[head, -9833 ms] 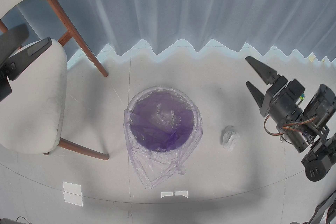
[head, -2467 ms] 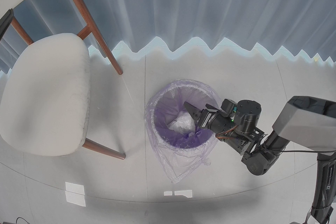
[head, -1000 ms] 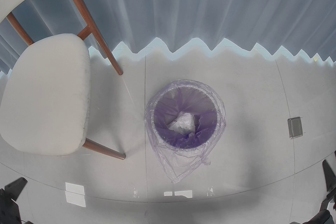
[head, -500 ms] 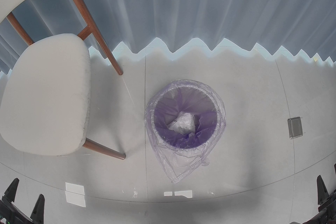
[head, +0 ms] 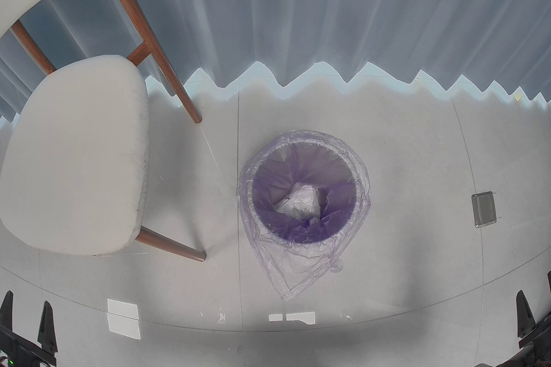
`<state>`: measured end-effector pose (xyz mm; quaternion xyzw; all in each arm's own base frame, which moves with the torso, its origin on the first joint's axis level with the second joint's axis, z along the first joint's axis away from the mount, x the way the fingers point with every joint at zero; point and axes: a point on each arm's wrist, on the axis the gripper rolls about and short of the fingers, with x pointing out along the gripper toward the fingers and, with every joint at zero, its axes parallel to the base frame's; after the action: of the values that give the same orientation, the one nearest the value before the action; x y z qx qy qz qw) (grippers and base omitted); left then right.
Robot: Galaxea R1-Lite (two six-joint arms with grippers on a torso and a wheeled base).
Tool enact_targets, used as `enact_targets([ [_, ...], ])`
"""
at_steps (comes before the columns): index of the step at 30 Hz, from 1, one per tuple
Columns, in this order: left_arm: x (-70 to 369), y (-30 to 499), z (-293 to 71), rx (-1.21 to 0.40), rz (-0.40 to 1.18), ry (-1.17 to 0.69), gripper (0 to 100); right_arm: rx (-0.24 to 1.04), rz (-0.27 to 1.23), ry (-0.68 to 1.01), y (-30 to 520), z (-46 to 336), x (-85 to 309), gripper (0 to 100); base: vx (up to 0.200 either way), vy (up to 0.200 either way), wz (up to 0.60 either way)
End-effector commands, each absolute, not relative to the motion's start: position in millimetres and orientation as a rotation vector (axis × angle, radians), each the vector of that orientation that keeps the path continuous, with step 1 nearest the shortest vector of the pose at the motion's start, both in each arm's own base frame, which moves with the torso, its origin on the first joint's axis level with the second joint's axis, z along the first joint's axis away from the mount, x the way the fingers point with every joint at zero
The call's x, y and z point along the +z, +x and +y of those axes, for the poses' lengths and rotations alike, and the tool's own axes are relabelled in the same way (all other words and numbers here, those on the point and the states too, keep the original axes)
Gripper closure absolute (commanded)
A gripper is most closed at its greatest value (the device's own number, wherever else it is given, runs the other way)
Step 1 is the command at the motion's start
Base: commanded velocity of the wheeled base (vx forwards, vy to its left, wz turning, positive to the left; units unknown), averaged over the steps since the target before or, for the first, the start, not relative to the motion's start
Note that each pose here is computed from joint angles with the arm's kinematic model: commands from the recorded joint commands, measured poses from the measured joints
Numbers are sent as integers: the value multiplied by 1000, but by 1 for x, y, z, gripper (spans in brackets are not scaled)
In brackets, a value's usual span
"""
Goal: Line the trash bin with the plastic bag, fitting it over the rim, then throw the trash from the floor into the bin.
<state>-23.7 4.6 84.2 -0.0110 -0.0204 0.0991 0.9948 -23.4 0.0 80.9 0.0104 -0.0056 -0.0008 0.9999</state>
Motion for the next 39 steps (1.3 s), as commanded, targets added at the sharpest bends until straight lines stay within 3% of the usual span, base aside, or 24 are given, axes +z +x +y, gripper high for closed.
enact_targets([
  [1, 75, -23, -1, -38, 3, 5, 0, 0, -3, 14, -23, 0, 76, 0, 0, 0, 0],
  [39, 75, -23, 0, -12, 2, 5, 0, 32, -3, 6, -23, 1, 76, 0, 0, 0, 0],
])
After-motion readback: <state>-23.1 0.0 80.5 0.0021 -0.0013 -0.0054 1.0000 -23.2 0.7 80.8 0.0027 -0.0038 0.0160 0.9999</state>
